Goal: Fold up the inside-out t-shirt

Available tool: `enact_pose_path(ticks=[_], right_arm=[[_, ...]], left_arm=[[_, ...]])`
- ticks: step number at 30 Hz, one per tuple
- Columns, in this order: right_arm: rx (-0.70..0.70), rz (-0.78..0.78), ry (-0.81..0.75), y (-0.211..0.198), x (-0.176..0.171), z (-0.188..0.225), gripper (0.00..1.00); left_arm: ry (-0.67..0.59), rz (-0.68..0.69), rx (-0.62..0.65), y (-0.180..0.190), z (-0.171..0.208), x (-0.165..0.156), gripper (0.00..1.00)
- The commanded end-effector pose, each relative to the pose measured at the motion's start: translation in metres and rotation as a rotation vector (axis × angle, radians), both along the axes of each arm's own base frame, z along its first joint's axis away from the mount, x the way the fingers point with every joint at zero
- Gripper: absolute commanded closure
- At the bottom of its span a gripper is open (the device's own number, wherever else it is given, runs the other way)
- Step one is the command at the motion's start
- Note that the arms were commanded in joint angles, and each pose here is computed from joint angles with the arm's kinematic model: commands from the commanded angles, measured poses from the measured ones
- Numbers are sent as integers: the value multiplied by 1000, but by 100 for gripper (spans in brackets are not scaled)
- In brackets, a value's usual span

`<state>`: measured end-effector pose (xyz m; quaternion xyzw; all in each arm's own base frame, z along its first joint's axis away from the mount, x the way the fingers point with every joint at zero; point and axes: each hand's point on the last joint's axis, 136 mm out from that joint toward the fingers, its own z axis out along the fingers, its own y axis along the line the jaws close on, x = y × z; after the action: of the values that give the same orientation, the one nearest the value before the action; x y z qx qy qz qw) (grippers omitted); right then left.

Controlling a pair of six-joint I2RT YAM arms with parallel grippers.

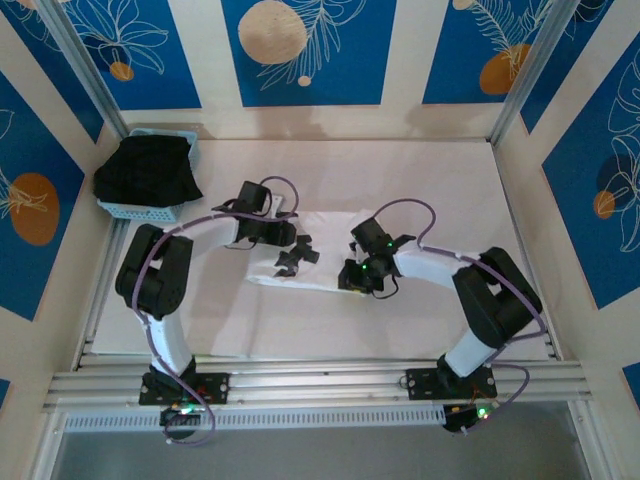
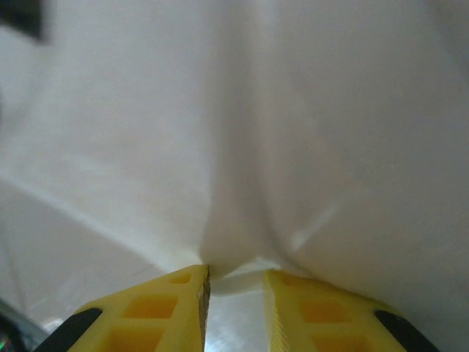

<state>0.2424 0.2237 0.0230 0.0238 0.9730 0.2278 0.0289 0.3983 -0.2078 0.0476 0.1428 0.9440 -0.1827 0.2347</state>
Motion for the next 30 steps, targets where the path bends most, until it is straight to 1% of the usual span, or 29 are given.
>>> enact_pose_path(ticks=[1,5,7,9,10,11,13,15,16,17,19,20,21,22,23,25,27,30], right_arm=[[-50,-113,57,-25,15,-13,74],[-90,-145,14,-40,54,-12,74],[-95,-145,-2,-39,78,-12,74],[-85,-126,-3,-31,100,-13,75],[-70,-110,-13,-23,115,-13,75],[-49,-89,-31,-13,129,-10,75],[14,-23,-72,15,156,3,75],[59,48,-126,35,173,22,75],[61,69,-158,38,178,32,74],[53,80,-188,36,181,40,73],[17,77,-243,20,182,53,67],[0,71,-253,11,181,54,63],[-7,65,-259,4,179,56,56],[-4,65,-258,1,178,56,50],[3,81,-258,2,175,56,45],[26,145,-259,17,171,58,38],[19,222,-284,32,170,61,34],[-47,325,-317,49,173,58,30]], left_arm=[[96,11,19,14,-18,-26,31],[167,12,-17,19,-21,-72,33],[187,-3,-68,10,-20,-102,34],[205,-45,-85,-3,-20,-137,34],[209,-91,-82,-17,-20,-160,33],[200,-140,-88,-32,-17,-177,33],[198,-250,-157,-74,-7,-213,33],[199,-347,-248,-109,12,-234,33],[185,-381,-277,-120,23,-238,32],[167,-395,-288,-124,32,-236,32],[75,-359,-256,-112,51,-214,31],[40,-319,-236,-102,56,-200,31],[20,-254,-218,-85,60,-180,31],[20,-185,-216,-71,61,-163,31],[30,-87,-217,-51,60,-142,31],[57,75,-210,-15,53,-112,31],[59,189,-208,11,49,-97,31],[52,317,-193,44,44,-93,29]])
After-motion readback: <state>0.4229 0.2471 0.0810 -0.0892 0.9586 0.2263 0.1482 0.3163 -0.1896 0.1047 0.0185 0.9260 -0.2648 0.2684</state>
